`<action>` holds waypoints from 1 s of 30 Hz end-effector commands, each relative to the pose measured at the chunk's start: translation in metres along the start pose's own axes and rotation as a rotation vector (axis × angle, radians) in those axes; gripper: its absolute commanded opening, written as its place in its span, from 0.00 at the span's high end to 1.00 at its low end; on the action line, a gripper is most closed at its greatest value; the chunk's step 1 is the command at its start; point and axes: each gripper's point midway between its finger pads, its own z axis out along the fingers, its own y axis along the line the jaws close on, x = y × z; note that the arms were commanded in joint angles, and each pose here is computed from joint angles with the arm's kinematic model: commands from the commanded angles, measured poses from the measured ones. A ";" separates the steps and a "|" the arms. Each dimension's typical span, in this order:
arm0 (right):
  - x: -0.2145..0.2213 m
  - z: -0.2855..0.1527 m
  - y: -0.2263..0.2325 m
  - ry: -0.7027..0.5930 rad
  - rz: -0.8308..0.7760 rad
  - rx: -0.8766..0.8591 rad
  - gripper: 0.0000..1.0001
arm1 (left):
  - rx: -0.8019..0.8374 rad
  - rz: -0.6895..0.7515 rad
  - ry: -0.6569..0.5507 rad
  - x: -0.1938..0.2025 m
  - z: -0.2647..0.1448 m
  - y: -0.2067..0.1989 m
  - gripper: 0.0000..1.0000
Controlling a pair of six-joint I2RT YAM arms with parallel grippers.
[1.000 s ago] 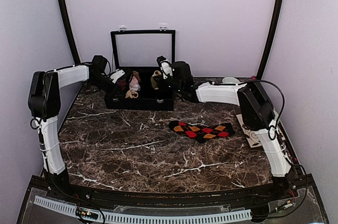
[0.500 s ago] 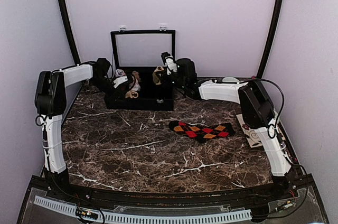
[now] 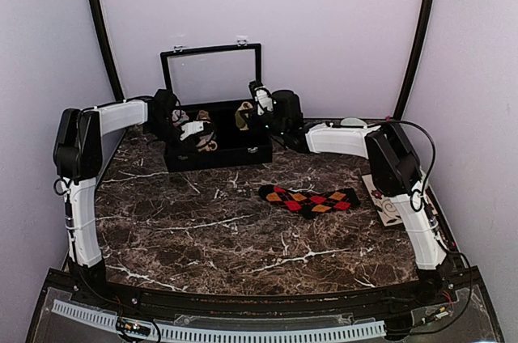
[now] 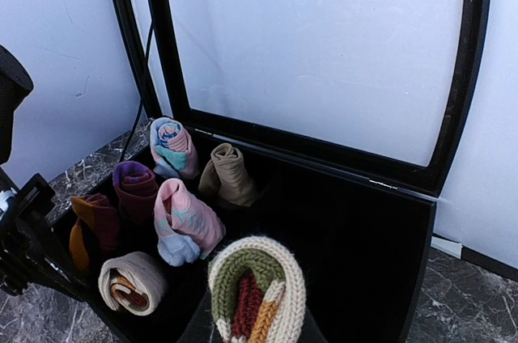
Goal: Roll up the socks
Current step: Move the storage box to the center of the board.
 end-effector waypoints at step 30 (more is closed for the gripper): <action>0.022 -0.001 0.071 0.071 -0.045 -0.123 1.00 | 0.598 0.041 0.169 0.047 -0.034 -0.253 1.00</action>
